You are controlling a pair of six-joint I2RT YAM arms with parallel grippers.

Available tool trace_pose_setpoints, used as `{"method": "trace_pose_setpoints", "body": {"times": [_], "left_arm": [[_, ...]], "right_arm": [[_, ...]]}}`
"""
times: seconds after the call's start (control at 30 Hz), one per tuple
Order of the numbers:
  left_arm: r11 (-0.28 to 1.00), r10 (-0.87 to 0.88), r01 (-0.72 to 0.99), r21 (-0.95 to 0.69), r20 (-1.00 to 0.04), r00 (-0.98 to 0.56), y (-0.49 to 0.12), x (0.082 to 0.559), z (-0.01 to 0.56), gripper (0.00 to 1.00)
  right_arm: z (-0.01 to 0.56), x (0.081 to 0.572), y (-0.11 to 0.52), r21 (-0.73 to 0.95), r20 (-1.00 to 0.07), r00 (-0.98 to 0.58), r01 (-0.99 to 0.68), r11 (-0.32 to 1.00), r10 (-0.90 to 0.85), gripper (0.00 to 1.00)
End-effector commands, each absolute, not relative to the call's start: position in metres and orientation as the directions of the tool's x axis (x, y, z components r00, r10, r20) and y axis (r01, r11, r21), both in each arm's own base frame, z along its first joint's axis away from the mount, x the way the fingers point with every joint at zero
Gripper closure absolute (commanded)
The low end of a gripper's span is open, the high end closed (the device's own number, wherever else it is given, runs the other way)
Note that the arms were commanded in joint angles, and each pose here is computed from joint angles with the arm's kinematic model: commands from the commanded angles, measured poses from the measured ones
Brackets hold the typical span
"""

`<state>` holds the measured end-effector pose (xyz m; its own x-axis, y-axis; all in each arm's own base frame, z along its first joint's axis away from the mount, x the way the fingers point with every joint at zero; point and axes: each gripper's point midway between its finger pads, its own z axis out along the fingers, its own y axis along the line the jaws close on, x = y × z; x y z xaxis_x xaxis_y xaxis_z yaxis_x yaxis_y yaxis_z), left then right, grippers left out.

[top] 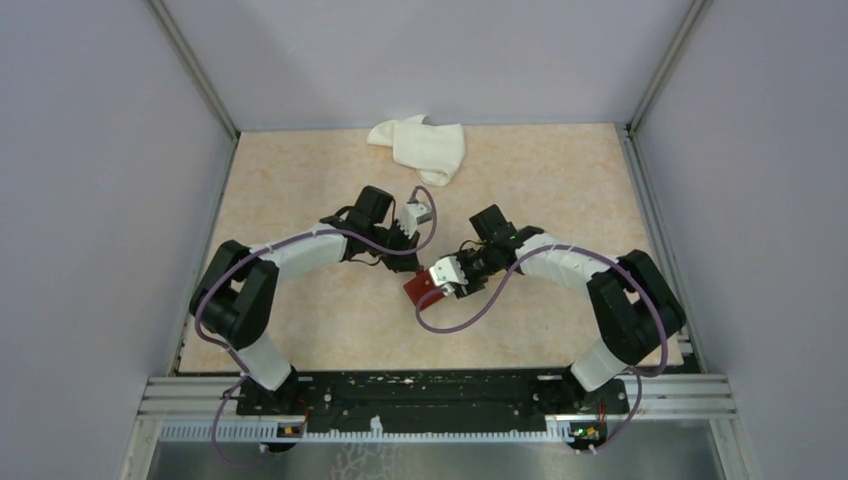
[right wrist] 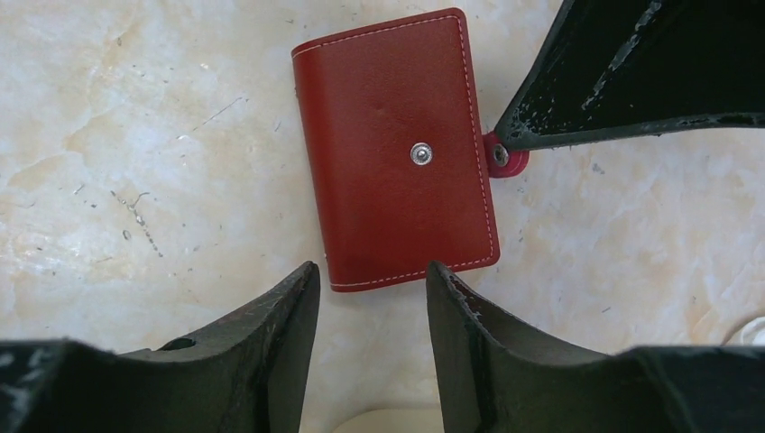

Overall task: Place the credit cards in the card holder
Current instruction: Close the card holder at the center of the board.

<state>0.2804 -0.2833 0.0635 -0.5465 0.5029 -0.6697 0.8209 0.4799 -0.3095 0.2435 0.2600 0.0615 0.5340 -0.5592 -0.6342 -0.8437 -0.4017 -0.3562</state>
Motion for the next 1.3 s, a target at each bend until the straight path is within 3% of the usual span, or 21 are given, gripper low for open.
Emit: {"method": "trace_pose_setpoints", "body": {"times": [0.0, 0.23, 0.47, 0.53, 0.7, 1.27], "left_arm": [[0.415, 0.515, 0.866, -0.278, -0.713, -0.475, -0.289, 0.274, 0.075, 1.0], [0.407, 0.504, 0.88, -0.245, -0.744, -0.44, -0.286, 0.271, 0.082, 1.0], [0.404, 0.492, 0.881, -0.245, -0.754, -0.435, -0.284, 0.265, 0.079, 1.0], [0.404, 0.488, 0.881, -0.245, -0.757, -0.434, -0.284, 0.264, 0.078, 1.0], [0.384, 0.473, 0.888, -0.252, -0.773, -0.423, -0.286, 0.26, 0.08, 1.0], [0.346, 0.495, 0.889, -0.301, -0.746, -0.445, -0.291, 0.25, 0.067, 1.0]], "right_arm": [[0.08, 0.251, 0.29, -0.423, -0.655, 0.587, -0.807, -0.413, -0.476, 0.56], [0.067, 0.254, 0.303, -0.318, -0.702, 0.468, -0.88, -0.352, -0.537, 0.78], [0.07, 0.252, 0.302, -0.284, -0.747, 0.399, -0.915, -0.287, -0.532, 0.92], [0.078, 0.246, 0.296, -0.311, -0.761, 0.432, -0.898, -0.313, -0.484, 0.91], [0.078, 0.235, 0.29, -0.43, -0.712, 0.578, -0.808, -0.403, -0.399, 0.64], [0.026, 0.247, 0.292, -0.326, -0.606, 0.536, -0.841, -0.431, -0.587, 0.63]]}}
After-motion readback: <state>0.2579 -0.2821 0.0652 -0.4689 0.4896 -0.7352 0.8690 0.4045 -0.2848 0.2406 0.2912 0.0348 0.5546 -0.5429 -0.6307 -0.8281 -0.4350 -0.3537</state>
